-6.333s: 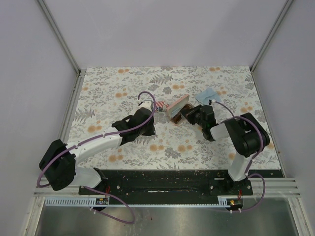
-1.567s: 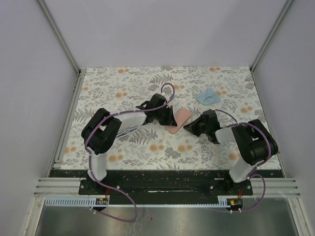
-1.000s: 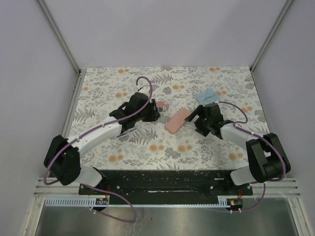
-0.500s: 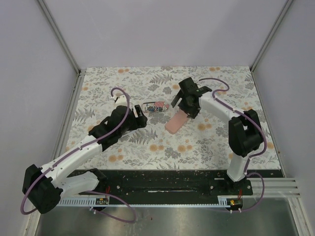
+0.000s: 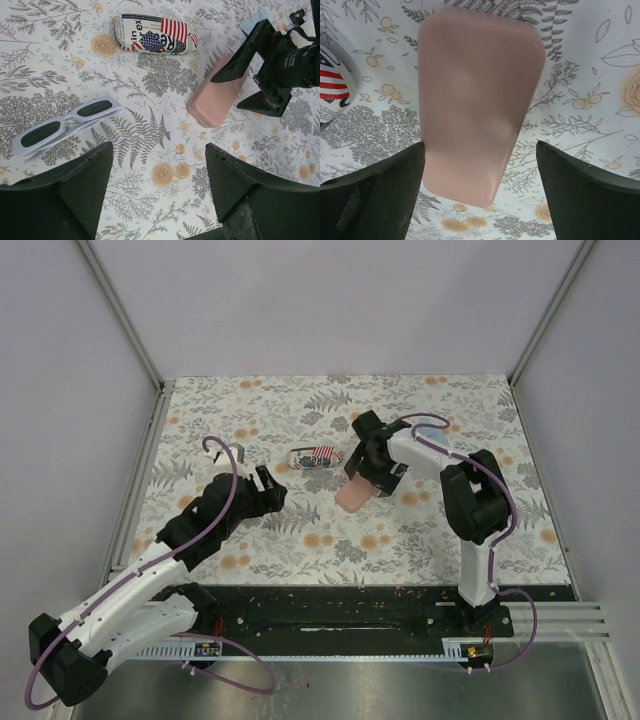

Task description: Organize the sunglasses

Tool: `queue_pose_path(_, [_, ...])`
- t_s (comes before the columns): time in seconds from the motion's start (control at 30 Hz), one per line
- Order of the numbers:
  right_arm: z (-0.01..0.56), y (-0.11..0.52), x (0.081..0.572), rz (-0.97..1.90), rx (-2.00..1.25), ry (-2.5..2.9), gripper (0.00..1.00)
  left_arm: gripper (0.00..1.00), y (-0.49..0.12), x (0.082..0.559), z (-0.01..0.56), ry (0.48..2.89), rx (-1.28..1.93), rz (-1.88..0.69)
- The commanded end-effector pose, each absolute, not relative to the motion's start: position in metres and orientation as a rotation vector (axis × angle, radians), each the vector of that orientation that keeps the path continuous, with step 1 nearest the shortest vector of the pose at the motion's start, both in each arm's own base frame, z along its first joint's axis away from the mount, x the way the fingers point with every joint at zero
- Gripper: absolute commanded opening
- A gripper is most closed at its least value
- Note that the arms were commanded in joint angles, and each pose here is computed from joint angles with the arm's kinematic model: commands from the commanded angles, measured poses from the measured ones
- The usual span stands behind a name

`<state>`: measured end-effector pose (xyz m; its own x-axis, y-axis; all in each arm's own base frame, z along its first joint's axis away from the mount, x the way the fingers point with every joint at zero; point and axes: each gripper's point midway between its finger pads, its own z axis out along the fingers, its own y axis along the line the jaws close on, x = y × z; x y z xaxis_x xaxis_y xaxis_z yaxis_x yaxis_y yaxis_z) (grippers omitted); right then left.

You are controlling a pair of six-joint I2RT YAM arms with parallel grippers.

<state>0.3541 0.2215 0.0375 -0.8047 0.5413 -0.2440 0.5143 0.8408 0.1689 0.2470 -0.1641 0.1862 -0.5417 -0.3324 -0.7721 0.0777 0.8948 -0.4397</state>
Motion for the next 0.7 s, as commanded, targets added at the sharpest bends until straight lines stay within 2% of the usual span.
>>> queue_pose_path(0.0, [0.023,0.229,0.363,0.133,0.829,2.716,0.99,0.78,-0.158,0.246,0.193,2.042,-0.189,-0.523])
queue_pose_path(0.3, [0.012,0.235,0.37,0.13,0.849,2.716,0.98,0.78,-0.147,0.239,0.189,2.028,-0.194,-0.507])
queue_pose_path(0.4, [0.021,0.232,0.369,0.125,0.855,2.691,0.88,0.78,-0.147,0.239,0.19,2.03,-0.185,-0.505])
queue_pose_path(0.47, [0.031,0.224,0.371,0.12,0.849,2.649,0.7,0.77,-0.149,0.239,0.189,2.035,-0.173,-0.506])
queue_pose_path(0.53, [0.04,0.212,0.373,0.121,0.832,2.625,0.59,0.77,-0.149,0.238,0.188,2.04,-0.166,-0.503])
queue_pose_path(0.67, [0.05,0.158,0.373,0.149,0.959,2.597,0.59,0.77,-0.148,0.237,0.188,2.042,-0.16,-0.506])
